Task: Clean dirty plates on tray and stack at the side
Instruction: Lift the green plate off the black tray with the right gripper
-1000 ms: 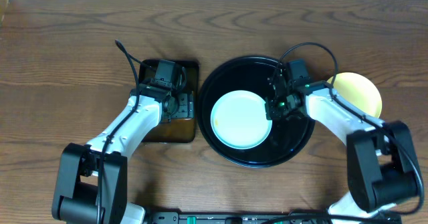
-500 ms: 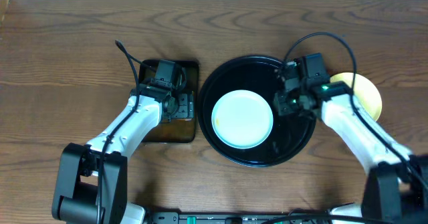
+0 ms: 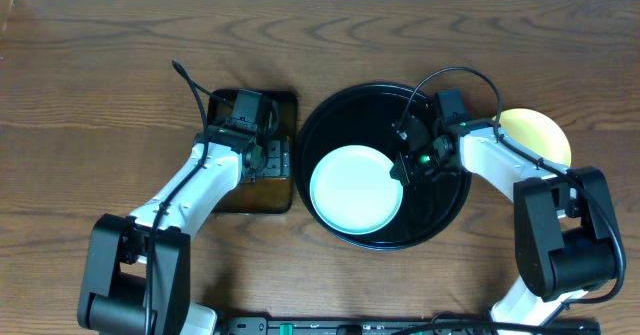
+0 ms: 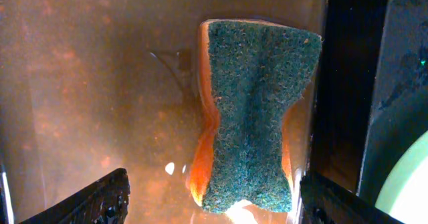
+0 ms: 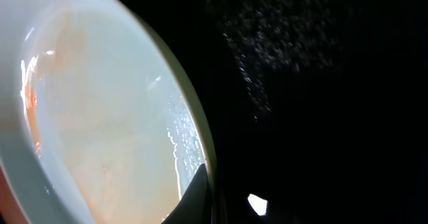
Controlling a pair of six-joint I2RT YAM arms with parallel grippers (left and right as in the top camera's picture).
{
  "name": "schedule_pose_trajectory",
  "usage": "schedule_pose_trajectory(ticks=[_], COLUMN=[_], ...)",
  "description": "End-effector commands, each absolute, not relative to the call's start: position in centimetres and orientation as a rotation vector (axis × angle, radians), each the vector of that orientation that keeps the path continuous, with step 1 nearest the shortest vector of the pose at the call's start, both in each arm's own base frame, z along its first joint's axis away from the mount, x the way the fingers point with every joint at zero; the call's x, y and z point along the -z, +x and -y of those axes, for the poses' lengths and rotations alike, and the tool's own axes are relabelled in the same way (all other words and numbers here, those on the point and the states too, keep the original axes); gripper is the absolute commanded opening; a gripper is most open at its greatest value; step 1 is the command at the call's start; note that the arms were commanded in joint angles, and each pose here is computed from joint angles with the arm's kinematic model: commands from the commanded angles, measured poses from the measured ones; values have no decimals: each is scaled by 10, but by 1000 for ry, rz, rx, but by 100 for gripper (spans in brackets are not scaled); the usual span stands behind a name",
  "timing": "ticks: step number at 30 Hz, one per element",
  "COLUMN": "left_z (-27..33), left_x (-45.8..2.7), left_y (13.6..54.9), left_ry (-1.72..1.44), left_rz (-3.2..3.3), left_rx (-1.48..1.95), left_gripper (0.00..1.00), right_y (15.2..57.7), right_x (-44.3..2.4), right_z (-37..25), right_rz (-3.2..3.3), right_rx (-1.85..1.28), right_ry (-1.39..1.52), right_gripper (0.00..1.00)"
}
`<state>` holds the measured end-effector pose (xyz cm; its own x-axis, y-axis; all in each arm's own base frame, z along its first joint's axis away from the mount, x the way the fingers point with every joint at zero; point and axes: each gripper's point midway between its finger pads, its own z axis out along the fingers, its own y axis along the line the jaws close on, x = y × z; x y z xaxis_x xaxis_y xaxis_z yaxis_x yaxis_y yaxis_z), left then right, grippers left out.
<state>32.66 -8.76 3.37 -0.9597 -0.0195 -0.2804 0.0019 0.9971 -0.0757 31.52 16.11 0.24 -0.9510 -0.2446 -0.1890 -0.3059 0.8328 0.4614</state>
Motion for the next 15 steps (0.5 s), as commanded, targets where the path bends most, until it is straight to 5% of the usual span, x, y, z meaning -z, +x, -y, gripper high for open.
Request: schedule_pose_trajectory(ticks=[1,7,15], left_z=[83,84,83], left_x=[-34,-33,-33], left_y=[325,325,325], left_ry=[-15,-15,-15], left_rz=[-2855,-2856,-2857], left_rx=[90,91,89], left_gripper=[82,82,82], right_y=[314,324,369], right_x=[-12,-22,-72], right_z=[-179,-178,-126], right_rz=[-2826,-2760,-2624], right_rx=[-950,-1008,-440], right_ry=[-463,-444,-354], right_gripper=[1,1,1])
